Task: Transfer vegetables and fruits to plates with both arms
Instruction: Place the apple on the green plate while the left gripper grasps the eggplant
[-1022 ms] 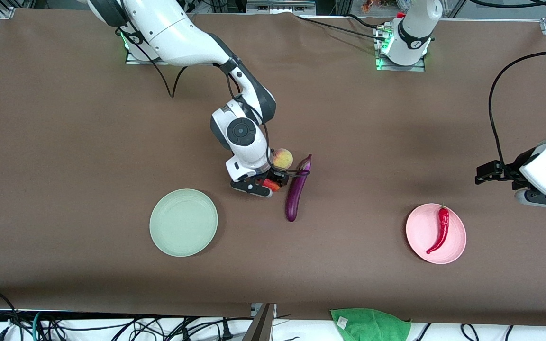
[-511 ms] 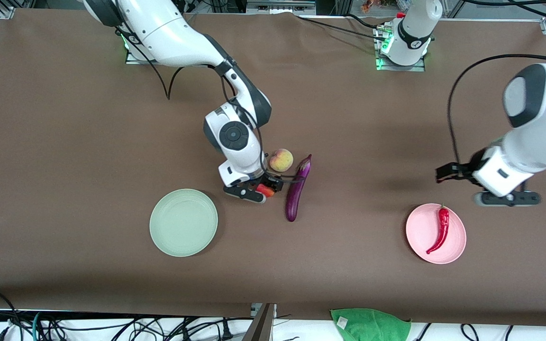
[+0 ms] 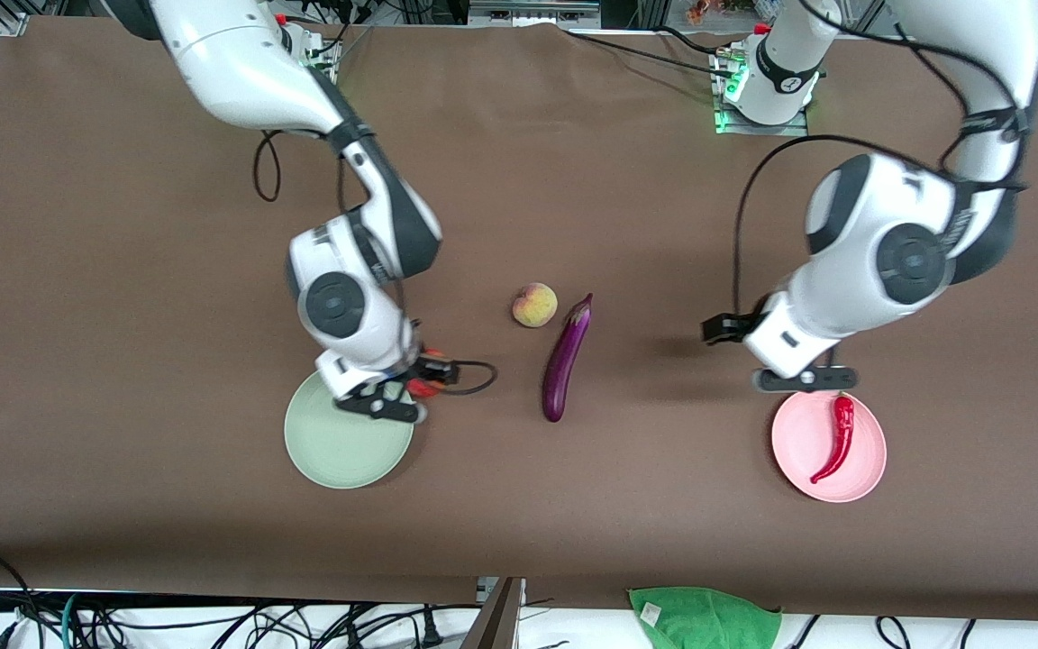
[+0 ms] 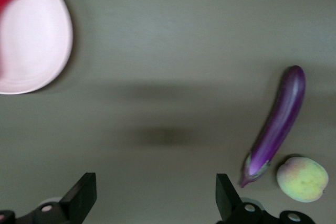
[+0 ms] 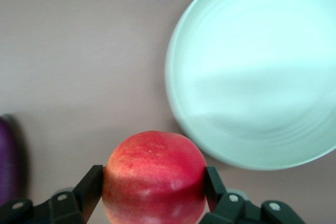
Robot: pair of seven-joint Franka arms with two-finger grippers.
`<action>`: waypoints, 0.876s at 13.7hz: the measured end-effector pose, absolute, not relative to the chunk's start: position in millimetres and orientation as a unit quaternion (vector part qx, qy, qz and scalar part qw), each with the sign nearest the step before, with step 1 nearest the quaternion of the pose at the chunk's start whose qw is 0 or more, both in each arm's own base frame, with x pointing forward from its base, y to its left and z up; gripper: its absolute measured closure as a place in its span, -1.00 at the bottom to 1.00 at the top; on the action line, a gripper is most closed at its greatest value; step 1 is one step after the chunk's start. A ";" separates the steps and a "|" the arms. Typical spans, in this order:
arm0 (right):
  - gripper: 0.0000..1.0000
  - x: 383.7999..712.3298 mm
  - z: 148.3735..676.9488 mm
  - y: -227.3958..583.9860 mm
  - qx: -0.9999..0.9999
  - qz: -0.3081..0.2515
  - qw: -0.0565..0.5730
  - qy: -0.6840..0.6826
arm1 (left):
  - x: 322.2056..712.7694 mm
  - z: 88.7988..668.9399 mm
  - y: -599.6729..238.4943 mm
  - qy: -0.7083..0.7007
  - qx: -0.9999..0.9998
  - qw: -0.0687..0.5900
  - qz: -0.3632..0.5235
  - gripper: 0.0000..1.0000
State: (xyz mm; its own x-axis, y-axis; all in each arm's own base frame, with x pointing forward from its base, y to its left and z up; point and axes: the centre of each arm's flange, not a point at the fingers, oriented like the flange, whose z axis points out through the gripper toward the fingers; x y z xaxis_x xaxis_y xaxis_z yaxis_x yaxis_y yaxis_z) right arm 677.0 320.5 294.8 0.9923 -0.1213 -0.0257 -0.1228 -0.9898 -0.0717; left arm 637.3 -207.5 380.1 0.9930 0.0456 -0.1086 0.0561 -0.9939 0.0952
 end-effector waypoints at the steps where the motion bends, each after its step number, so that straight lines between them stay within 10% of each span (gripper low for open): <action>1: -0.67 687.3 294.8 294.8 -0.998 0.013 0.035 0.043 | 636.0 368.2 -224.6 0.017 0.997 0.053 -0.050 -1.00; 12: -0.67 721.5 264.8 204.1 -0.999 0.010 0.037 -0.036 | 611.8 235.4 -361.3 -0.009 0.994 0.104 0.015 -1.00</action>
State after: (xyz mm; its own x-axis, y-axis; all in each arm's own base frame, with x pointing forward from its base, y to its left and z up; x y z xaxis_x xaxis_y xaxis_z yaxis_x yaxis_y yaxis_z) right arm 721.5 204.1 264.8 0.9972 0.0726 -0.0169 0.0712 -0.9947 -0.0748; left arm 611.8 -361.3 235.4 0.9994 -0.0148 0.0307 -0.0208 -0.9782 0.2065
